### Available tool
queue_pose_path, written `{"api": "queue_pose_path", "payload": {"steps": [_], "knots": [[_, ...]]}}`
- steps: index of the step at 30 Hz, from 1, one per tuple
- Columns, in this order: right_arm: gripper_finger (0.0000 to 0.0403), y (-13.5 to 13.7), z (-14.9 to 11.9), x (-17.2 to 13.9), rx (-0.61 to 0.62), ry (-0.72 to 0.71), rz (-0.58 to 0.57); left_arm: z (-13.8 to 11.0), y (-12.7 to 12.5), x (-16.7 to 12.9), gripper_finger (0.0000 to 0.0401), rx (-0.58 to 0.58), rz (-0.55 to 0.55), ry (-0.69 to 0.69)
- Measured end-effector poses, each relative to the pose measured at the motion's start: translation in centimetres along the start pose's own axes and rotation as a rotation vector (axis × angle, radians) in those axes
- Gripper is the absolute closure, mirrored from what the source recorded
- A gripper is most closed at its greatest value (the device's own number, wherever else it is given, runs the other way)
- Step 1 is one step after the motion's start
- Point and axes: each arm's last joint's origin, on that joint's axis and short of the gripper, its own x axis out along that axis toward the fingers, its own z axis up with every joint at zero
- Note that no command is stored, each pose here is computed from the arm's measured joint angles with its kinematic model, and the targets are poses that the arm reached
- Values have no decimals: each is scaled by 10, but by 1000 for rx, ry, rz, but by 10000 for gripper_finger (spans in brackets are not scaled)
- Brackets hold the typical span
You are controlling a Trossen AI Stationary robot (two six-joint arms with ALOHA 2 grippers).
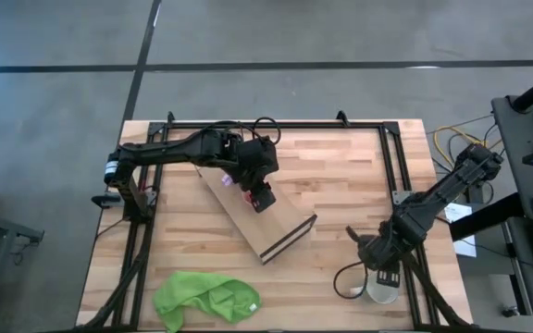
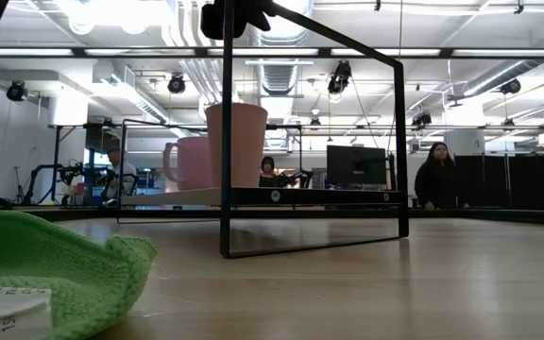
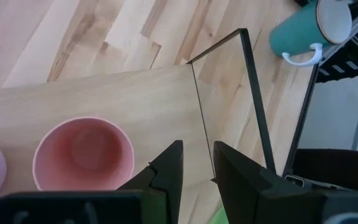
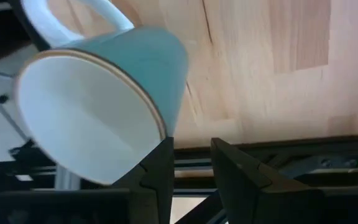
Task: Stack small to large cups/mugs on shelf
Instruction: Put the blue mug on the shelf
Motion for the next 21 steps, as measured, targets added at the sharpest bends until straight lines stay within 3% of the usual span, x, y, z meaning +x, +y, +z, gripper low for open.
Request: {"api": "queue_pose_path", "payload": {"steps": [9, 21], "knots": [[306, 6, 7, 13, -12, 36, -50, 0, -2, 0, 326, -26, -10, -11], [307, 14, -1, -13, 54, -21, 23, 1, -3, 0, 326, -16, -14, -19]]}}
